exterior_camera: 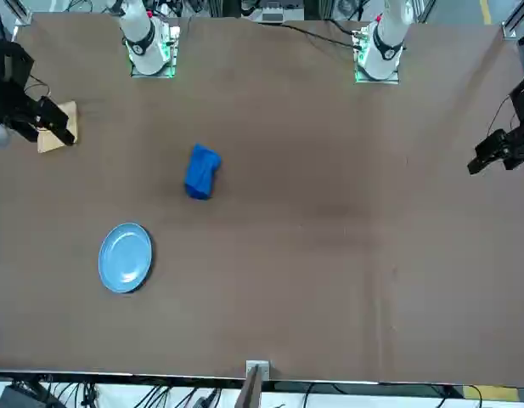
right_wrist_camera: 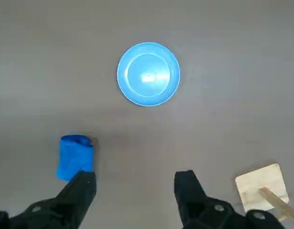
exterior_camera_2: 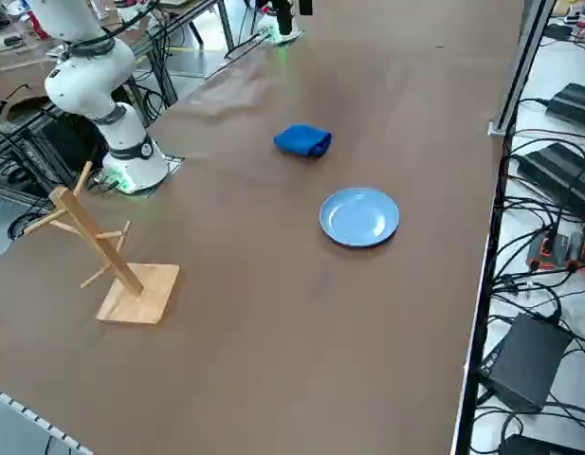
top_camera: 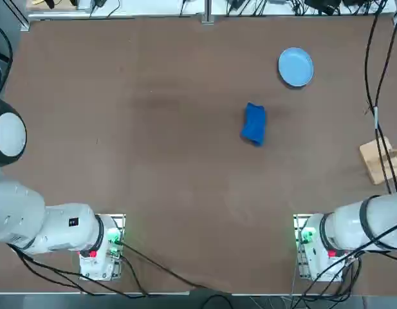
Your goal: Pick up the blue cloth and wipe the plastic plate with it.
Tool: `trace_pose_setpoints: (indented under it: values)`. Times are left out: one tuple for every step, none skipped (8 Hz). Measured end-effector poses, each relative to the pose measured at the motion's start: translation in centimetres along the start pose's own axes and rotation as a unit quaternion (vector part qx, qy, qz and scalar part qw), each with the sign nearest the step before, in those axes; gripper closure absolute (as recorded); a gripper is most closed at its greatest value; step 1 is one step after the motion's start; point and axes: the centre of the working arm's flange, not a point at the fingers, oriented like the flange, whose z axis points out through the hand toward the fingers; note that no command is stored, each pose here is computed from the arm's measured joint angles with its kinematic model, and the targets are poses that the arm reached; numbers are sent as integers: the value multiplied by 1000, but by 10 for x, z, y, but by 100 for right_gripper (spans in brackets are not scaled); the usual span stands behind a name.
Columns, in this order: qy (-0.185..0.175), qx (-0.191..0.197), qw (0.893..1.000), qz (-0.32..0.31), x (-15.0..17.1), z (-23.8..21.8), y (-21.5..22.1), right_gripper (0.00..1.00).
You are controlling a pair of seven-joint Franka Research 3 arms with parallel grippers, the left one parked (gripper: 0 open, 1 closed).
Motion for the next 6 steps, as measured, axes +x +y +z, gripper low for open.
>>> trace_pose_setpoints:
  values:
    - [0, 0, 1000, 0, 0, 0, 0, 0]
    - [0, 0, 1000, -1, 0, 0, -1, 0]
    - [1, 0, 1000, -2, 0, 0, -3, 0]
    - [2, 0, 1000, -4, 0, -1, -5, 0]
    - [3, 1, 1000, -5, 1, 1, -7, 0]
    - [-1, 0, 1000, -6, 5, 8, -8, 0]
